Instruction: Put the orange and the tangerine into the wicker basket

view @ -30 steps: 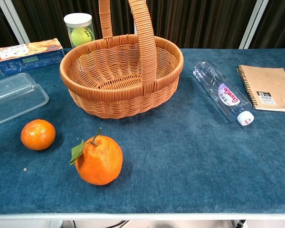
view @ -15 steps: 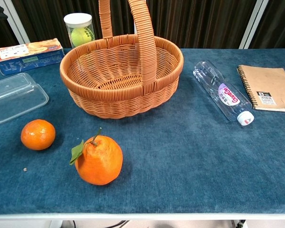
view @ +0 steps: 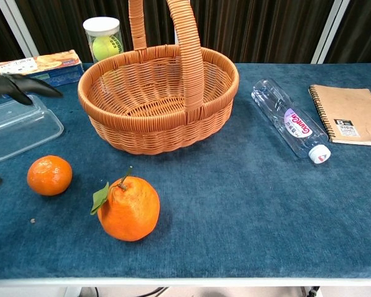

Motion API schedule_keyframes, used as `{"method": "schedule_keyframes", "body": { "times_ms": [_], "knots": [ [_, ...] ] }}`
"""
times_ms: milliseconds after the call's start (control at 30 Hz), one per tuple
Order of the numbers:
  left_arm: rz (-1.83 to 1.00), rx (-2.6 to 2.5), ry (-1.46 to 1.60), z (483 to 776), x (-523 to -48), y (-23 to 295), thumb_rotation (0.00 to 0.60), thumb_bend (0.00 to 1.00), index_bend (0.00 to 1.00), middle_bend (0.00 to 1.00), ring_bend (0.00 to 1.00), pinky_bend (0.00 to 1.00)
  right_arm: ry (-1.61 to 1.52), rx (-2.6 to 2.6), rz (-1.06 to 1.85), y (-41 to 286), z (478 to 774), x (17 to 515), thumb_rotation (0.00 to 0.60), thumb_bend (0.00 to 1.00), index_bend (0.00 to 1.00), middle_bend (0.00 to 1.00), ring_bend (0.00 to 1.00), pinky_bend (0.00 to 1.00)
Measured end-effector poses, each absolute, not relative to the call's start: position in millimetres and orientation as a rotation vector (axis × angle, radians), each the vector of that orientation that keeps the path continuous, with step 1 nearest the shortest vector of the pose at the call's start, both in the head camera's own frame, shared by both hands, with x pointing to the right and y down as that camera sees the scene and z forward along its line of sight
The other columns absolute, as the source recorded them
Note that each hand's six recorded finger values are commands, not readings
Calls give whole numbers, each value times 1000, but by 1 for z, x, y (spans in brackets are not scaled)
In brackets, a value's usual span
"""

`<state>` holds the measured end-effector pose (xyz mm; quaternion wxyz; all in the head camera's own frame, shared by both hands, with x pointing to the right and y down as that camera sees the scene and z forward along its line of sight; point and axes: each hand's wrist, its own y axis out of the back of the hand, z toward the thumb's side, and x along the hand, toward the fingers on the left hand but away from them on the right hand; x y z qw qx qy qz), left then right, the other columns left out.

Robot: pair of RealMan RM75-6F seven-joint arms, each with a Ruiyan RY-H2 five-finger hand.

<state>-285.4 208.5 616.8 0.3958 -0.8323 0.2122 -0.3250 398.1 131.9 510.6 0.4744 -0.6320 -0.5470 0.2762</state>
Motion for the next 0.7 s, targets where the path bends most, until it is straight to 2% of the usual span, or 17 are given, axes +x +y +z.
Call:
{"method": "schedule_keyframes", "body": {
  "times_ms": [300, 700],
  "knots": [
    [-764, -2205, 358, 640, -235, 219, 600, 132, 102, 105, 78, 203, -1330, -1540, 698, 135, 510, 402, 600, 299, 0, 0, 0, 0],
    [-809, -2359, 246, 679, -208, 223, 600, 126, 103, 129, 74, 185, -1317, -1536, 709, 132, 512, 404, 600, 299, 0, 0, 0, 0]
  ]
}}
